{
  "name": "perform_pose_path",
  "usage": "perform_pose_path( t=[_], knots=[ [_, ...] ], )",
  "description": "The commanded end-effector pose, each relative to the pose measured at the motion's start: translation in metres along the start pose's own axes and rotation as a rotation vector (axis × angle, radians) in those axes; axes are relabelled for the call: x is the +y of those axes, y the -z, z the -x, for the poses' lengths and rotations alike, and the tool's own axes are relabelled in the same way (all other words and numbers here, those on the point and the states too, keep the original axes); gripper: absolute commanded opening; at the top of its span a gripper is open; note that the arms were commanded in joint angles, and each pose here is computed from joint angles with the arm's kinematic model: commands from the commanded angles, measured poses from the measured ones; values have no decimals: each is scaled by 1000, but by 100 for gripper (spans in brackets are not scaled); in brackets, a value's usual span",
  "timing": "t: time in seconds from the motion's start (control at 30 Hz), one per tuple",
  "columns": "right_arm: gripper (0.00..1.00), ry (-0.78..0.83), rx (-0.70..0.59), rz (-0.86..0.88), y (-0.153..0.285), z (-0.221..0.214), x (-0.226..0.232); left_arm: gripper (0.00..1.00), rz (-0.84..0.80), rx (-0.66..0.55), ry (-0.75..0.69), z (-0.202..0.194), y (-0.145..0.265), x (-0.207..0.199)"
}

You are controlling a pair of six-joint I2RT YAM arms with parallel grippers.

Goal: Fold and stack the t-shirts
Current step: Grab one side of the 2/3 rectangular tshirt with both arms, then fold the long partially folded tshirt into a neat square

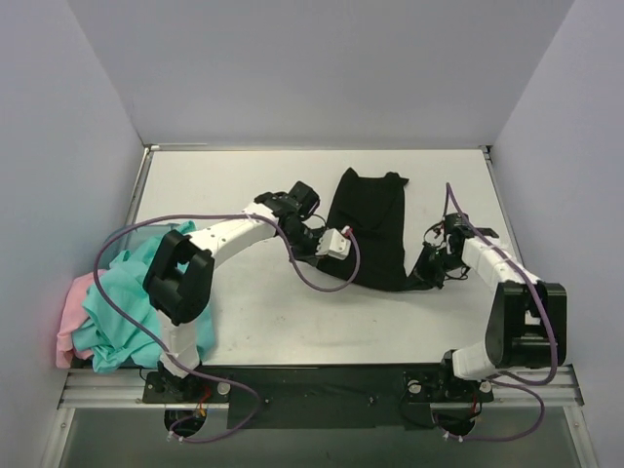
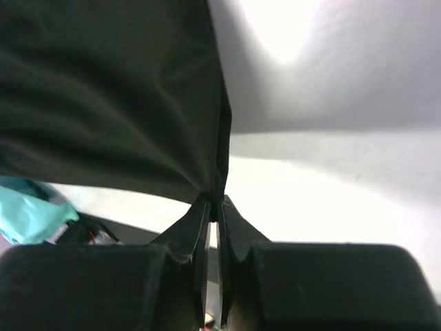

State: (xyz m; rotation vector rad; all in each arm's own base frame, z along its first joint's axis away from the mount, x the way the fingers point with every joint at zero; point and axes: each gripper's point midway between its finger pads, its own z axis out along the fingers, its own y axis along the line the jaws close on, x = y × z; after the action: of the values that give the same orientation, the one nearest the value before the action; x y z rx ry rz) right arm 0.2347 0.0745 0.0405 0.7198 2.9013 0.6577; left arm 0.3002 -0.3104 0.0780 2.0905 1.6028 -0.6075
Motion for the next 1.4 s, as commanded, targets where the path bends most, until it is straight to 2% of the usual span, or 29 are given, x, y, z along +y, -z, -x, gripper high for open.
perform_pose_path(
  t=[0.0, 0.23, 0.33, 0.5, 0.6, 0.73, 0.87, 0.9, 1.0, 1.2, 1.37],
  knots=[
    [0, 65, 109, -84, 19, -59, -8, 0, -103, 38, 94, 10, 37, -63],
    [0, 151, 189, -70, 67, -128, 2, 0, -221, 19, 146, 31, 89, -145],
    [0, 201, 228, -63, 86, -151, 10, 0, -243, -18, 192, 43, 105, -161],
    [0, 233, 189, 9, 107, -147, 39, 0, -243, -117, 334, 65, 130, -163],
    [0, 298, 140, 42, 118, -121, 70, 0, -173, -173, 411, 68, 144, -136],
    [0, 359, 124, 39, 105, -79, 96, 0, -41, -187, 480, 55, 140, -88],
    [0, 318, 84, 74, 87, -27, 116, 0, 95, -204, 559, 36, 135, -24],
    [0, 317, 40, 99, 91, -11, 125, 0, 127, -202, 609, 28, 138, -11],
    [0, 296, 33, 95, 80, 20, 134, 0, 199, -229, 625, 21, 139, 28],
    [0, 251, 40, 88, 53, 63, 140, 0, 211, -192, 624, 5, 116, 64],
    [0, 211, 20, 66, 30, 100, 142, 0, 281, -190, 631, -10, 108, 98]
  ],
)
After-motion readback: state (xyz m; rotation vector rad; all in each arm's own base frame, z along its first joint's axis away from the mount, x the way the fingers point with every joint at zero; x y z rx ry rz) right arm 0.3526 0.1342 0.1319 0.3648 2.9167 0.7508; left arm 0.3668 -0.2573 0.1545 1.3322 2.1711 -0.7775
